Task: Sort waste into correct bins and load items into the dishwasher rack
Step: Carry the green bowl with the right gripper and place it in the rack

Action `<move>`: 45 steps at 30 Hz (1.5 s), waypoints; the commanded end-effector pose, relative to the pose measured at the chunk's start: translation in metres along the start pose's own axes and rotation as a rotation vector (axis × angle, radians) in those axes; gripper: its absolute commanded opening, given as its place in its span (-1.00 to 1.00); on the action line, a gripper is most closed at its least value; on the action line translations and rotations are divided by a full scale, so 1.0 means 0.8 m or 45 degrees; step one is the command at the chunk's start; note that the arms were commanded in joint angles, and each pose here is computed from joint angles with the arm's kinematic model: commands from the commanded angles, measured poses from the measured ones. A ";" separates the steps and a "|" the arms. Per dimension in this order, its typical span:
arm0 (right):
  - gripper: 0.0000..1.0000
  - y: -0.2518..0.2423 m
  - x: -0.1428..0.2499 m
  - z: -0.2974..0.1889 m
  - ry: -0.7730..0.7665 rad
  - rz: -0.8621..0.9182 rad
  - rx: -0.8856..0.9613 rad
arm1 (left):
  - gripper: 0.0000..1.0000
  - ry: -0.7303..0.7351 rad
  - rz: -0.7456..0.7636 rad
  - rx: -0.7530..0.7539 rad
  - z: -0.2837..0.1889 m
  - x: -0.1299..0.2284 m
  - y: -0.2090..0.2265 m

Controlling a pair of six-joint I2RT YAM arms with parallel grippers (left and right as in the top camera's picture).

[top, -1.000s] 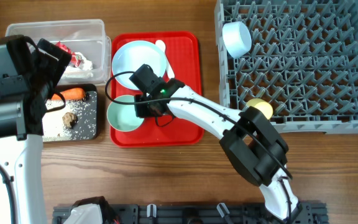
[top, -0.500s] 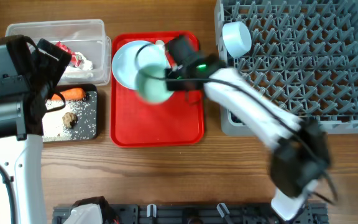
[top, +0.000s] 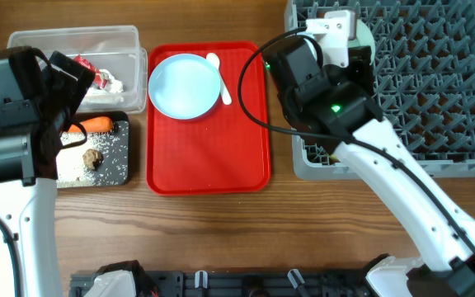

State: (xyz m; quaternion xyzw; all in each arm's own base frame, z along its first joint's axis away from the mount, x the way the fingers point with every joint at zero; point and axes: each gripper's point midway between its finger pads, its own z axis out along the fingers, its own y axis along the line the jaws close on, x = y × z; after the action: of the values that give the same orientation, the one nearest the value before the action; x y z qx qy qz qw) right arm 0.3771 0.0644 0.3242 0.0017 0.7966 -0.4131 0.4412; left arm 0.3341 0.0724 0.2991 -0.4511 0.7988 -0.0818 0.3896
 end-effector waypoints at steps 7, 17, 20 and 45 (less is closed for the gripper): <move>-0.91 0.055 0.062 0.055 0.152 -0.504 0.141 | 1.00 -0.016 -0.021 -0.024 0.002 -0.004 0.005; -0.92 0.102 0.106 0.097 0.264 -0.682 0.167 | 1.00 -0.017 -0.021 -0.024 0.002 -0.004 0.005; -0.91 0.089 0.117 0.113 0.315 -0.674 0.189 | 1.00 -0.016 -0.021 -0.024 0.002 -0.004 0.005; 0.01 0.171 0.124 0.054 0.248 -0.719 -0.166 | 1.00 -0.016 -0.021 -0.024 0.002 -0.004 0.005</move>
State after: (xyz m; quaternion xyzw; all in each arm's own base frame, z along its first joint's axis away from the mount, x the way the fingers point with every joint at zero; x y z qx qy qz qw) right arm 0.4019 0.0712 0.1690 -0.1810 0.8212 -0.4874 0.2350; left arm 0.3341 0.0724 0.2991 -0.4511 0.7988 -0.0818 0.3896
